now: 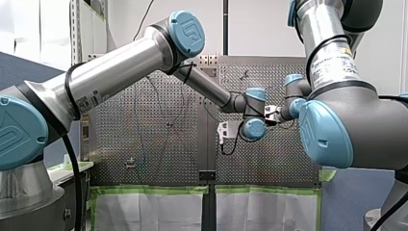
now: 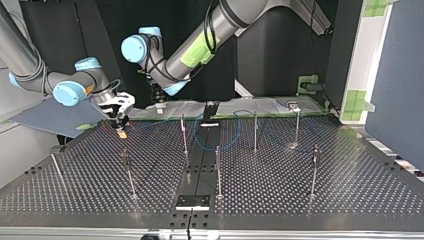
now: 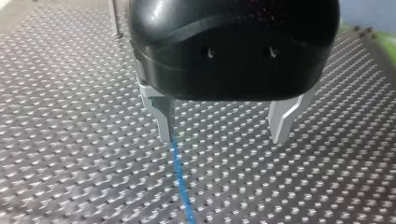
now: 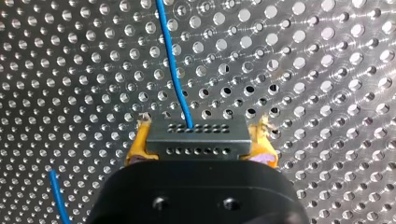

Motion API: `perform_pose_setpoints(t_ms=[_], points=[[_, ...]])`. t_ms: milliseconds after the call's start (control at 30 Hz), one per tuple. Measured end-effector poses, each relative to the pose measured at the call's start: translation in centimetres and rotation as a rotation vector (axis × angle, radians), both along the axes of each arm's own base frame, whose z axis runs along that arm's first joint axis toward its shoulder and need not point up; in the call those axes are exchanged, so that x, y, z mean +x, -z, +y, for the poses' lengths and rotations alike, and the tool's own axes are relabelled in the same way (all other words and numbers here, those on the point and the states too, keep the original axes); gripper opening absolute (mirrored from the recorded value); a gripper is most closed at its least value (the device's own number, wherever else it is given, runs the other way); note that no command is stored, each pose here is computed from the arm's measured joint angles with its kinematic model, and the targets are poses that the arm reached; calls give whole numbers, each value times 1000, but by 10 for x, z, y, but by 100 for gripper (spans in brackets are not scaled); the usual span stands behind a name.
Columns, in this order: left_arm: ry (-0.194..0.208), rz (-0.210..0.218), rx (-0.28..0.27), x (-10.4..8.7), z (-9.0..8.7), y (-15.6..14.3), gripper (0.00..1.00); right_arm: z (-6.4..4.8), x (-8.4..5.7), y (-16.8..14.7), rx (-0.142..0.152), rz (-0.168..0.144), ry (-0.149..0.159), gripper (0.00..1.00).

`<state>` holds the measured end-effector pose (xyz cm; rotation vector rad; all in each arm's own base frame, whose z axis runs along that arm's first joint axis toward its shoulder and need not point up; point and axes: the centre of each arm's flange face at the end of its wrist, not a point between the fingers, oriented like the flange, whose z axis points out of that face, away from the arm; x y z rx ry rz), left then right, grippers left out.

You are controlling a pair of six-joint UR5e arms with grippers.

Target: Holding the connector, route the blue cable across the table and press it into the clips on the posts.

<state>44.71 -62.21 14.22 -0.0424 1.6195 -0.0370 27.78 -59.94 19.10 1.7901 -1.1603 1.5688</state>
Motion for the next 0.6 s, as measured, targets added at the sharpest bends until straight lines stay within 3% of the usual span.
perform_pose_setpoints(t_ms=[300,600], points=[[-25,-58,-65,25,-6,-29,100,1,2,0,2,-3,-14,0],[-25,-30,-52,42,-10,-8,100,1,1,0,2,-4,-14,0]])
